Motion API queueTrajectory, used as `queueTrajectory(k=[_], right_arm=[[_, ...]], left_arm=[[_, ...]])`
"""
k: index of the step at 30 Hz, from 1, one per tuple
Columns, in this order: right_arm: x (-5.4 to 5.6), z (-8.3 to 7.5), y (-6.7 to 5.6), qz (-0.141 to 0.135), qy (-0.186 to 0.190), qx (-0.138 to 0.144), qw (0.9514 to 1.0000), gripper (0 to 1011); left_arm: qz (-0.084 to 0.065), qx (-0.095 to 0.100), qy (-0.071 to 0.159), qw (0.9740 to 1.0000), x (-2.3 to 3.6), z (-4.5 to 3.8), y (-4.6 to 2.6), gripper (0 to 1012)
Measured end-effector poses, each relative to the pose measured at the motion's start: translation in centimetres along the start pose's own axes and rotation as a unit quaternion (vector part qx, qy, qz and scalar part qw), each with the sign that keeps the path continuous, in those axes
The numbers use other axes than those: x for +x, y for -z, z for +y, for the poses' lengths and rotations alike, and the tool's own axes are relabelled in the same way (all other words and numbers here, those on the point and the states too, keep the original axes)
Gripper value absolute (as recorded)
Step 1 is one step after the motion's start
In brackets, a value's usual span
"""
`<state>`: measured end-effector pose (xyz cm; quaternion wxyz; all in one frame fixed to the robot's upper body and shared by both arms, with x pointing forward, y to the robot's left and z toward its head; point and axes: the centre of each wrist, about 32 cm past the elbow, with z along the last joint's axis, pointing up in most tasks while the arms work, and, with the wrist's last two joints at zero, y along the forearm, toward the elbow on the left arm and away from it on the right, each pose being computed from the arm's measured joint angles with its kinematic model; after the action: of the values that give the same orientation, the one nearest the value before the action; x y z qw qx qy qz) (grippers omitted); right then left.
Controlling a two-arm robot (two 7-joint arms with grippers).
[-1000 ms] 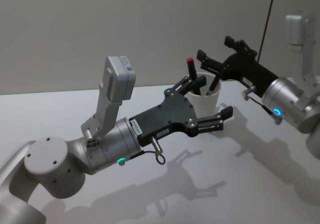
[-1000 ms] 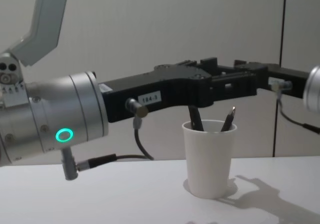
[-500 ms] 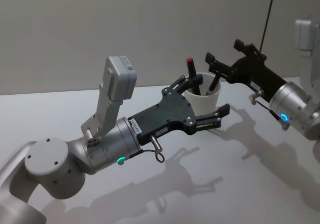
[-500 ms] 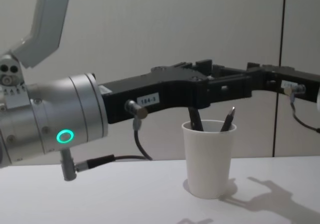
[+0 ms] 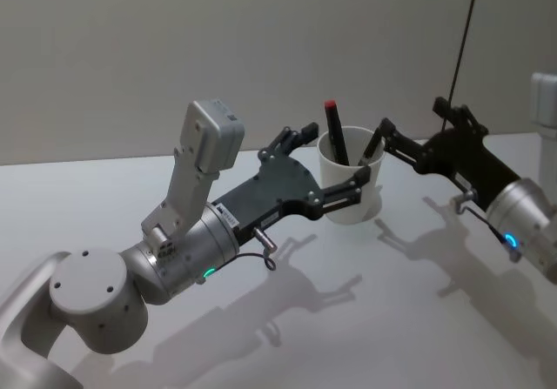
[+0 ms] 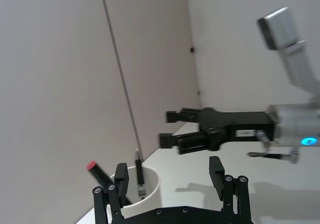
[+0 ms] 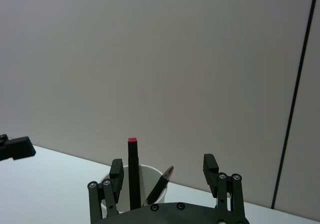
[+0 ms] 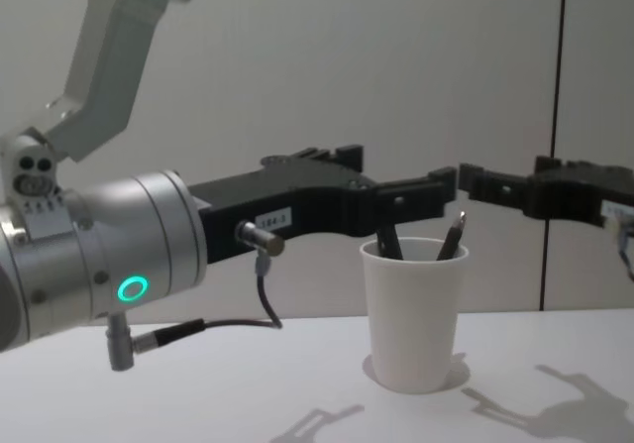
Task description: Place the pen into the pen holder.
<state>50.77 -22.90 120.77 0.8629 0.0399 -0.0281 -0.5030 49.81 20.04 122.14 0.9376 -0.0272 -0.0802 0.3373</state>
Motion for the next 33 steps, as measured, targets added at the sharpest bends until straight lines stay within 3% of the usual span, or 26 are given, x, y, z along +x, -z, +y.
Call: queueTrajectory(k=[10,16,20,24,33], right_arm=[[-0.9,-2.5,0.7,-0.009,0.035,-0.008,0.9993,1002],[-1.6,-4.0,1.0,-0.015,0.057,-0.014,0.9982,1002],[-1.9,-4.9,1.1,-0.019,0.069,-0.016,0.9973,1002],[-2.3,-5.7,1.2,-0.023,0.08,-0.019,0.9963,1002],[-2.4,-6.2,1.3,-0.025,0.086,-0.021,0.9957,1002]], left_arm=[[-0.02,0.019,-0.064,0.9976,-0.25,0.11,0.48,1001],[-0.034,0.028,-0.102,0.9938,-0.4,0.18,0.78,1001],[-0.042,0.034,-0.127,0.9905,-0.5,0.23,0.97,1001],[-0.054,0.04,-0.157,0.9854,-0.63,0.29,1.2,1001],[-0.072,0.049,-0.201,0.9758,-0.81,0.39,1.55,1001]])
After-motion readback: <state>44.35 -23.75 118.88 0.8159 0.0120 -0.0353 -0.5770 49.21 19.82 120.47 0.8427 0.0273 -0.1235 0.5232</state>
